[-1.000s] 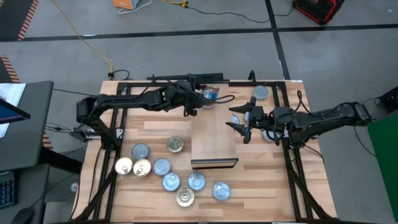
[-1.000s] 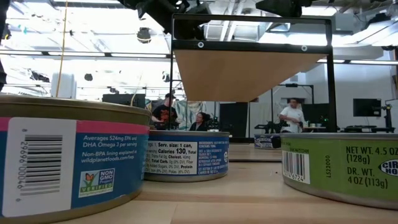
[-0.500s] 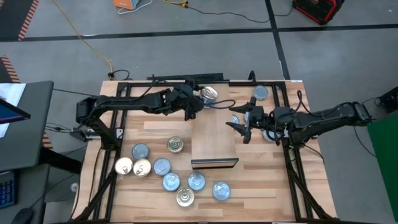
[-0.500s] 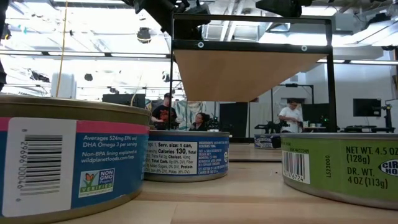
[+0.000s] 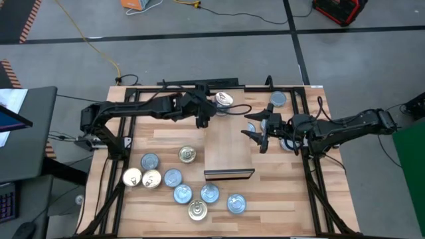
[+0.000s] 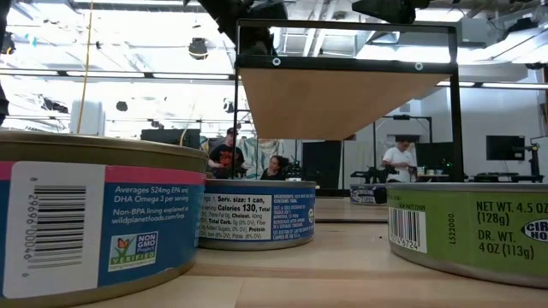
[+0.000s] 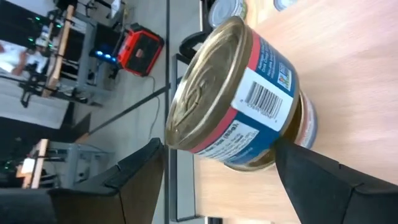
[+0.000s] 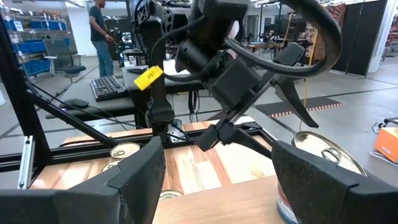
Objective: Stack canned seafood by type on shelf
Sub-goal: Stack the blue and pink tuna can on the shelf on top of the other blue and pink tuna can
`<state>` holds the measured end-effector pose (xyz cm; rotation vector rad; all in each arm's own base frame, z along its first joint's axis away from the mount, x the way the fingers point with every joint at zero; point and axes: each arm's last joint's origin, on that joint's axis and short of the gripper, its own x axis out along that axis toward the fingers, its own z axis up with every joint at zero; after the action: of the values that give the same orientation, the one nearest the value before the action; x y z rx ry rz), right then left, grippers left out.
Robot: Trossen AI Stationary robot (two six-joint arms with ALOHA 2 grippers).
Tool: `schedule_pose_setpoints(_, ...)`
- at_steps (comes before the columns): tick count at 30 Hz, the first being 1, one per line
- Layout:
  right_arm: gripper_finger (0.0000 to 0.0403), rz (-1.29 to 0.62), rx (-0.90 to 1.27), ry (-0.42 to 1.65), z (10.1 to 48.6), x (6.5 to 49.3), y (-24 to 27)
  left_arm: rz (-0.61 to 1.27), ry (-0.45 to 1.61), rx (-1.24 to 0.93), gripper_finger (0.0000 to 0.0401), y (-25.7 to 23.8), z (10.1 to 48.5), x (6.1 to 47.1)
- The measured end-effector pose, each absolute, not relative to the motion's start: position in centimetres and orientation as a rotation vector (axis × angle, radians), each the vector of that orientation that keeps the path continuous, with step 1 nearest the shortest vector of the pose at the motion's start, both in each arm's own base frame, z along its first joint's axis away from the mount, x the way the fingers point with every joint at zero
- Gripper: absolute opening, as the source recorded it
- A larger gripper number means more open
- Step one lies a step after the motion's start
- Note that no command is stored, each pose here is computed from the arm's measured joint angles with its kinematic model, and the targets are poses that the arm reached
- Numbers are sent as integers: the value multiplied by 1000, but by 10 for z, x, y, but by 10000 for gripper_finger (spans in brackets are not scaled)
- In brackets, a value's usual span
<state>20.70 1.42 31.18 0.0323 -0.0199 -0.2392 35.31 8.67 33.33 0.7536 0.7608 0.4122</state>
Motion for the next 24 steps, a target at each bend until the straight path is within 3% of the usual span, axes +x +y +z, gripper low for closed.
schedule_pose_setpoints(15,317,-240,28,-6,310,207,14,348,873,612,291,61,345,325)
schedule_pose_setpoints(24,317,-240,67,-28,312,207,14,266,991,129,291,35,338,279)
